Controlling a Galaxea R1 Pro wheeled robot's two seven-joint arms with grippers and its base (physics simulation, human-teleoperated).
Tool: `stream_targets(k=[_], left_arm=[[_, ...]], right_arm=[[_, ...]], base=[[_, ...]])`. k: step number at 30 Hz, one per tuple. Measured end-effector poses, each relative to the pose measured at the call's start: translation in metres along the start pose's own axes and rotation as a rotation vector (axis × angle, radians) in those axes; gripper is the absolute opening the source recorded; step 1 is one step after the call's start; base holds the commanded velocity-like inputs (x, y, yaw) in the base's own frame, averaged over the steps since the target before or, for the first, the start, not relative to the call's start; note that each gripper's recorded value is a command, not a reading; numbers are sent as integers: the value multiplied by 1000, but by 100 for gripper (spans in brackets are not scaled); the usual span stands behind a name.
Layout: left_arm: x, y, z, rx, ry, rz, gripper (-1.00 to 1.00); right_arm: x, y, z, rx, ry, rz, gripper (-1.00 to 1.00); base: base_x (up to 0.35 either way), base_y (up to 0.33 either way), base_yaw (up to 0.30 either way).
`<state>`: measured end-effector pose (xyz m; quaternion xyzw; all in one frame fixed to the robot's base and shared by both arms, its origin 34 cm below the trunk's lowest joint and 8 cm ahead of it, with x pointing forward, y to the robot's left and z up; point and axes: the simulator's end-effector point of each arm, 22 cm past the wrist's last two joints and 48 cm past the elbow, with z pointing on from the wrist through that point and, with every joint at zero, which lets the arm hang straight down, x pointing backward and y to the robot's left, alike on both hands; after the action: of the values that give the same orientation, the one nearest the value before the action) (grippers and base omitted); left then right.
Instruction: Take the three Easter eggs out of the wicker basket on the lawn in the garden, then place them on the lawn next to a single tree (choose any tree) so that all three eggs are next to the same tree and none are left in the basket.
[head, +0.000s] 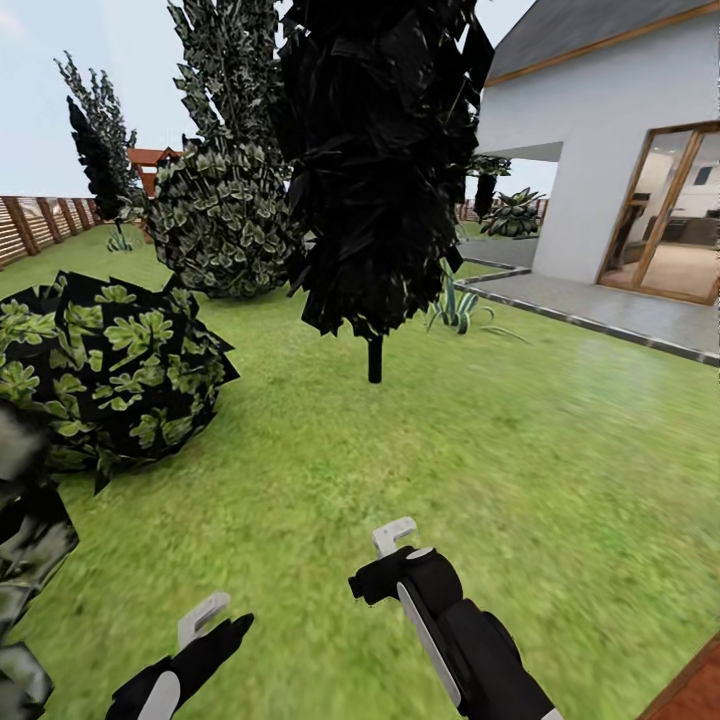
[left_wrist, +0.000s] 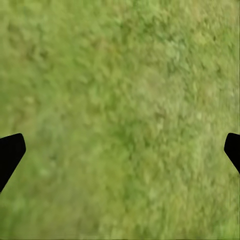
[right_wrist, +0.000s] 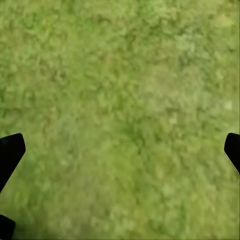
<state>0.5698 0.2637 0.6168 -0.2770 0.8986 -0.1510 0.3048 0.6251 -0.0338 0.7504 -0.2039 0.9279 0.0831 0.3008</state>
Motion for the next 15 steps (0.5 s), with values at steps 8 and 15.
stream_targets(k=[8, 15], left_arm=[[1, 0, 0, -1, 0, 23, 100], [1, -1, 0, 0, 0, 27, 100]], right_arm=[[0, 0, 0, 0, -1, 1, 100], [0, 0, 0, 0, -1, 1, 100]], base=[[319, 8, -38], [317, 56, -5]])
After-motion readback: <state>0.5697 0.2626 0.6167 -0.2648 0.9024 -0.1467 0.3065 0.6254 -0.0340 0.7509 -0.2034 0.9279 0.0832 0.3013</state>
